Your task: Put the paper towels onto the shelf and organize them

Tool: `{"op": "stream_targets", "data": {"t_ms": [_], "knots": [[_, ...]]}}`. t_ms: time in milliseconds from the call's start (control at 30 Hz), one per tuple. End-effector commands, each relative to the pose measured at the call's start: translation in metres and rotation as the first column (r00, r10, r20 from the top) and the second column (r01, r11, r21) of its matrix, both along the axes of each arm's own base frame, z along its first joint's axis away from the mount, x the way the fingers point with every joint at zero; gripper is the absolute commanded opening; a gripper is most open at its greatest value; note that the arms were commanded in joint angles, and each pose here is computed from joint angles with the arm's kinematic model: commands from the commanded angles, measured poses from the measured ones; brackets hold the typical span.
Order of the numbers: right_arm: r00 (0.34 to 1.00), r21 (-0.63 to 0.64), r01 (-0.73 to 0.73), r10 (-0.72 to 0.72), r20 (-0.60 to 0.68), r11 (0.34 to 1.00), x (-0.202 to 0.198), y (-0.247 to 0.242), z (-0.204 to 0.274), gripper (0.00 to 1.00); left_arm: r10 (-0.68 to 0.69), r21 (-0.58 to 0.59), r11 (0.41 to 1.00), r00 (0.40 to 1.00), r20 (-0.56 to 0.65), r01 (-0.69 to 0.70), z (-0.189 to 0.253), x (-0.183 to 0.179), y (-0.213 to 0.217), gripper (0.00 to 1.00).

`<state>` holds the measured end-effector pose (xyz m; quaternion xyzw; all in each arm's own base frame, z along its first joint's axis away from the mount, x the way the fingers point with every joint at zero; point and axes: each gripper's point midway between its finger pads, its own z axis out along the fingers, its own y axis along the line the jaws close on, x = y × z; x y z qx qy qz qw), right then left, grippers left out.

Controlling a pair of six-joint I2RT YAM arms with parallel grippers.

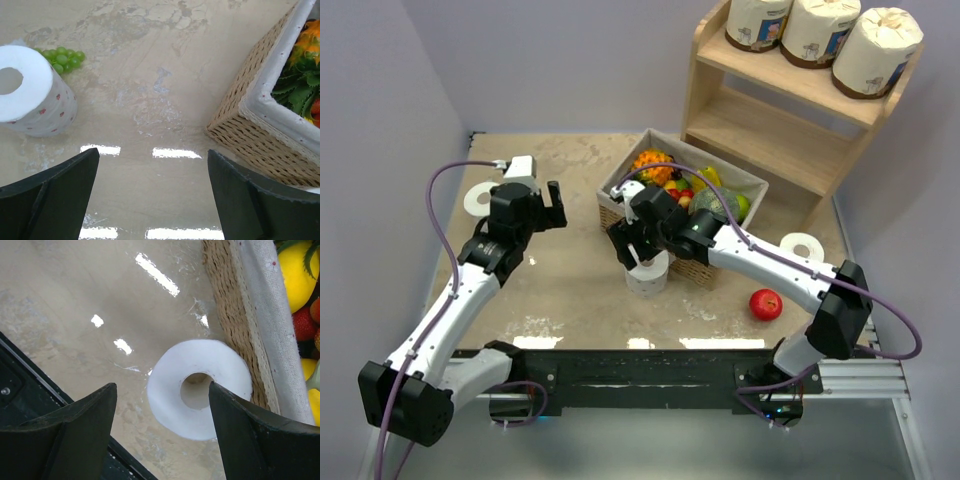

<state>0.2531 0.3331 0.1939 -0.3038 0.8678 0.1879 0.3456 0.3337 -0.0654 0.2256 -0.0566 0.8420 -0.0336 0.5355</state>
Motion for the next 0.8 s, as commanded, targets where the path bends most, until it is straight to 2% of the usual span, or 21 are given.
{"op": "stream_targets", "data": {"t_ms": [0, 300, 767], "knots": [[0.998, 0.003, 0.041, -0.041, 0.038, 0.999, 0.009, 0.001, 0.014, 0.76, -0.051, -0.004, 0.999, 0.997, 0.054, 0.051, 0.01, 0.002, -0.006, 0.95], [0.999, -0.041, 0.015, -0.017, -0.035, 0.999, 0.0, 0.009, -0.011, 0.71, -0.014, 0.008, 1.0, 0.997, 0.076, 0.014, 0.016, -0.002, 0.002, 0.96], [0.993, -0.189, 0.084, -0.097, -0.06, 0.978, -0.001, 0.007, -0.054, 0.67, 0.001, 0.009, 1.0, 0.996, 0.092, -0.002, 0.019, -0.004, 0.006, 0.96]]}}
